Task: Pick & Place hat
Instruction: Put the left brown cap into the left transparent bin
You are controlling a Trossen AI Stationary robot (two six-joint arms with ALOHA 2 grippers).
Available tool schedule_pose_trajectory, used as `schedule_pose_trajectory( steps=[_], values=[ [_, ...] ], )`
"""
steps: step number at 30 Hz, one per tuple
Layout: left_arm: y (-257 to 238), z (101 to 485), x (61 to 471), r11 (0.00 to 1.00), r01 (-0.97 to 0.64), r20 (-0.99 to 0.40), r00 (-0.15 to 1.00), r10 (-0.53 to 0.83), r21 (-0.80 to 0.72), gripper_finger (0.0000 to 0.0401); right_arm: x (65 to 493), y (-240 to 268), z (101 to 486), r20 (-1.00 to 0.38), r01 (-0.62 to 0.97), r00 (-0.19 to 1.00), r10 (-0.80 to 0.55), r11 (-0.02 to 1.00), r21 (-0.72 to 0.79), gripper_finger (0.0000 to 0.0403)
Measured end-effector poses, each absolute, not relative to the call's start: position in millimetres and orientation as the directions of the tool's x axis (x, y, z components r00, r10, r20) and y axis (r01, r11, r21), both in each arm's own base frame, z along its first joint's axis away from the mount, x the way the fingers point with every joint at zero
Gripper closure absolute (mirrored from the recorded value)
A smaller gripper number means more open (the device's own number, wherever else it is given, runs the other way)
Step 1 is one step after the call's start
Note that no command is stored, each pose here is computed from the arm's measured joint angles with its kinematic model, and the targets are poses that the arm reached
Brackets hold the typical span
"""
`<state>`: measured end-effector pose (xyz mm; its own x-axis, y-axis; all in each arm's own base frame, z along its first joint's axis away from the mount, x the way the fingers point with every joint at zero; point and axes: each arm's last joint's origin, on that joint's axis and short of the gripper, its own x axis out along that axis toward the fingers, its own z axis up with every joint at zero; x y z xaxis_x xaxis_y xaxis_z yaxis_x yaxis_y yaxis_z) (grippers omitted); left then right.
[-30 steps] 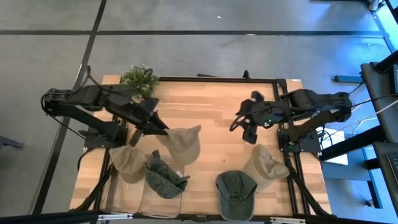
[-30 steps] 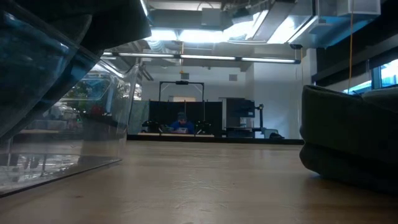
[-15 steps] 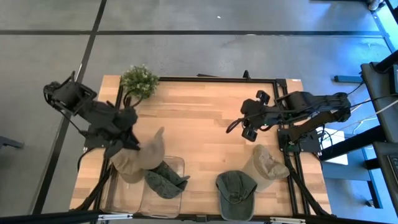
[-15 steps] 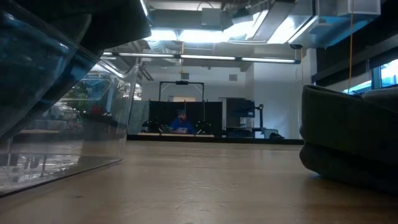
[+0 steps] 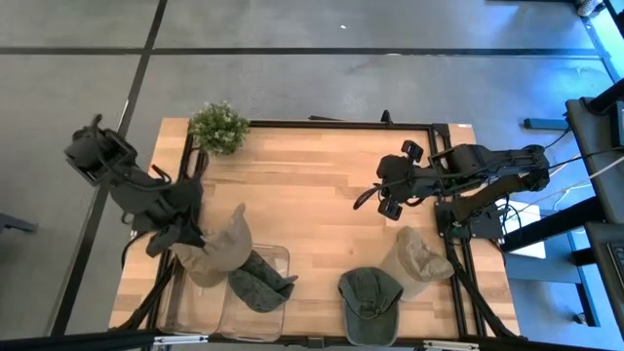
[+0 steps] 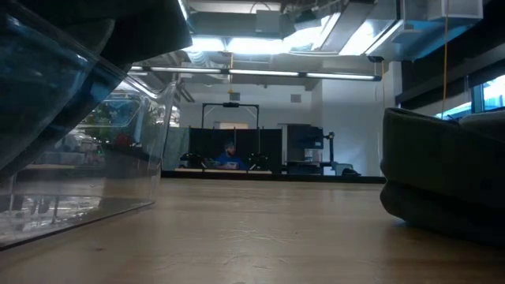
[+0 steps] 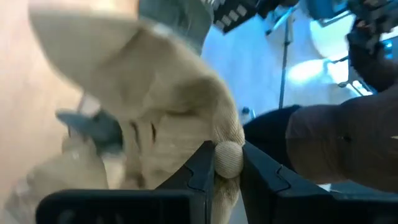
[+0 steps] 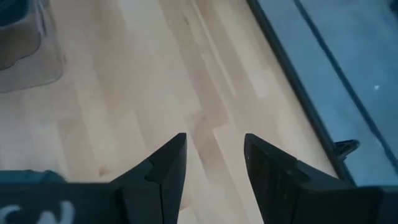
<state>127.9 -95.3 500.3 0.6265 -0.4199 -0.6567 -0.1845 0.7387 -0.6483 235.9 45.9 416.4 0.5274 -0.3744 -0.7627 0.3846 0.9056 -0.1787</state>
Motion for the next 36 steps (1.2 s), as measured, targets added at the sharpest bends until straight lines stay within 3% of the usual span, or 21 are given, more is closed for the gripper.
schedule_pose_trajectory(
  steps=[5,10,18,24,31,36],
  values=[
    [-84.0,520.3,117.4,0.746,-0.106,-0.580,0.703,-0.412,-0.658,0.0353,236.2,44.1,416.6,-0.756,0.387,0.525,-0.391,0.901,-0.197,0.0240],
    [-78.9,529.3,106.1,0.746,-0.063,-0.558,0.706,-0.436,-0.663,0.0353,236.3,43.3,416.6,-0.755,0.411,0.523,-0.395,0.893,-0.183,0.0240],
    [-92.1,519.7,99.1,0.769,-0.019,-0.652,0.543,-0.529,-0.639,0.0353,236.6,40.3,418.6,-0.694,0.520,0.520,-0.498,0.829,-0.205,0.0240],
    [-117.4,509.1,99.5,0.790,0.053,-0.699,0.433,-0.570,-0.611,0.0353,236.6,39.7,419.0,-0.680,0.623,0.517,-0.520,0.773,-0.118,0.0240],
    [-147.9,478.0,94.4,0.880,0.105,-0.797,0.385,-0.466,-0.464,0.0353,236.7,39.8,419.0,-0.679,0.703,0.518,-0.520,0.711,-0.007,0.0240],
    [-163.7,449.5,93.3,0.926,0.007,-0.857,0.376,-0.351,-0.376,0.0351,240.1,40.6,420.9,-0.663,0.718,0.546,-0.513,0.694,0.055,0.0240]
  ],
)
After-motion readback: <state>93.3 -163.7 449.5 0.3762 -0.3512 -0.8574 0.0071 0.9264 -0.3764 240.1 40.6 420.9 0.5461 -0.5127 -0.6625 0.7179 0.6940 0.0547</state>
